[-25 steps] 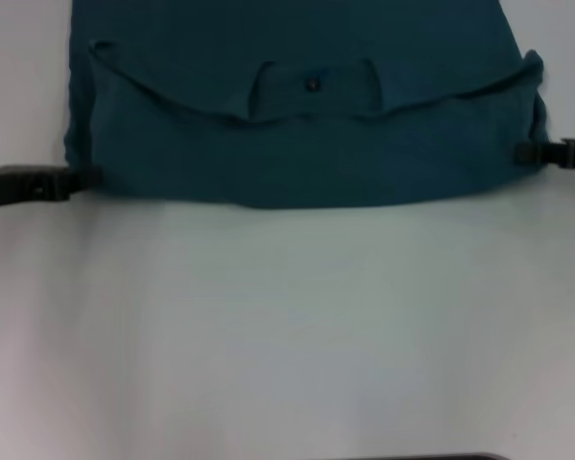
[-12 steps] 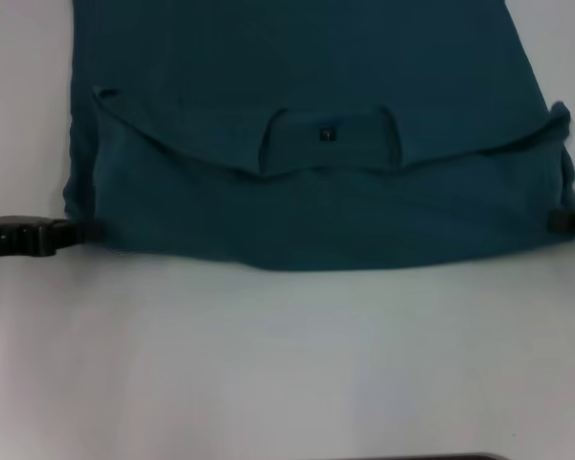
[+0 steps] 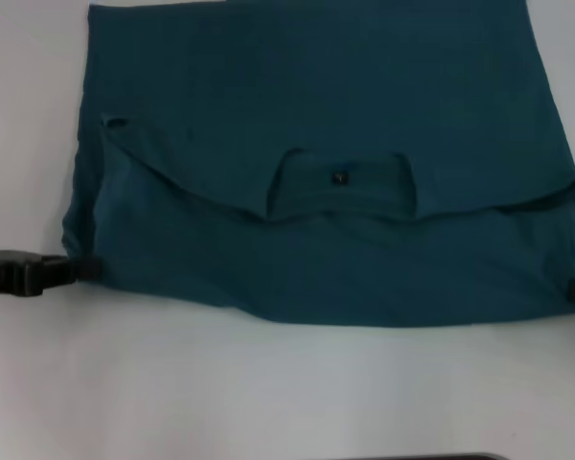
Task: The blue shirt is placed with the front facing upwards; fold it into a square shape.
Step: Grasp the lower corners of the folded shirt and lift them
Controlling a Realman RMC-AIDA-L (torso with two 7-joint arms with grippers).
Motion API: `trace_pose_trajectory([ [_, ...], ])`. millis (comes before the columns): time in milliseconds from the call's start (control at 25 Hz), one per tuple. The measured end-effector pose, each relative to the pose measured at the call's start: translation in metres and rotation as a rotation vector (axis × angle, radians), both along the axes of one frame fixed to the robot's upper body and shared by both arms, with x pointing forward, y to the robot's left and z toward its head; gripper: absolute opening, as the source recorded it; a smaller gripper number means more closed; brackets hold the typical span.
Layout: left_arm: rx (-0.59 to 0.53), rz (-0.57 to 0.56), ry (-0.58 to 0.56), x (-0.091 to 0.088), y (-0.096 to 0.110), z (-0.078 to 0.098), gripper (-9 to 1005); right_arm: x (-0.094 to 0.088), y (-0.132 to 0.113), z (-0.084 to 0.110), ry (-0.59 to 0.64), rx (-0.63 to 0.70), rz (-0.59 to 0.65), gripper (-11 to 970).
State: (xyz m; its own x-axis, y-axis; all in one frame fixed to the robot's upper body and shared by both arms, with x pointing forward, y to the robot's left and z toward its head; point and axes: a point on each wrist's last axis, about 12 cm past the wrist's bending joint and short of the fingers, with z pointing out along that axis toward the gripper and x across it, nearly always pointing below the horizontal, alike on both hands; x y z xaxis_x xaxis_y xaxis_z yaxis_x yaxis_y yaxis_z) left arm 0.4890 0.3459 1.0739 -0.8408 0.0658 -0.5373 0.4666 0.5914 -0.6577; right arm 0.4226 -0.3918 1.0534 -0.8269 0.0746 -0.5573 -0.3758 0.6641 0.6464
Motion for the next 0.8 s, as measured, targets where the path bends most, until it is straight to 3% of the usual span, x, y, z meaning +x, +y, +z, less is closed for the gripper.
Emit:
trace_pose_trajectory([
  [400,-0.033,-0.051,0.051,-0.025,0.006,-0.004,-1,-0.031,-0.007,-0.007,0.018,0.015,-0.02,36],
  [800,-0.049,-0.085,0.074,-0.041,0.011,-0.006,-1,-0.044,-0.011,-0.005,0.011,0.029,-0.024,36],
])
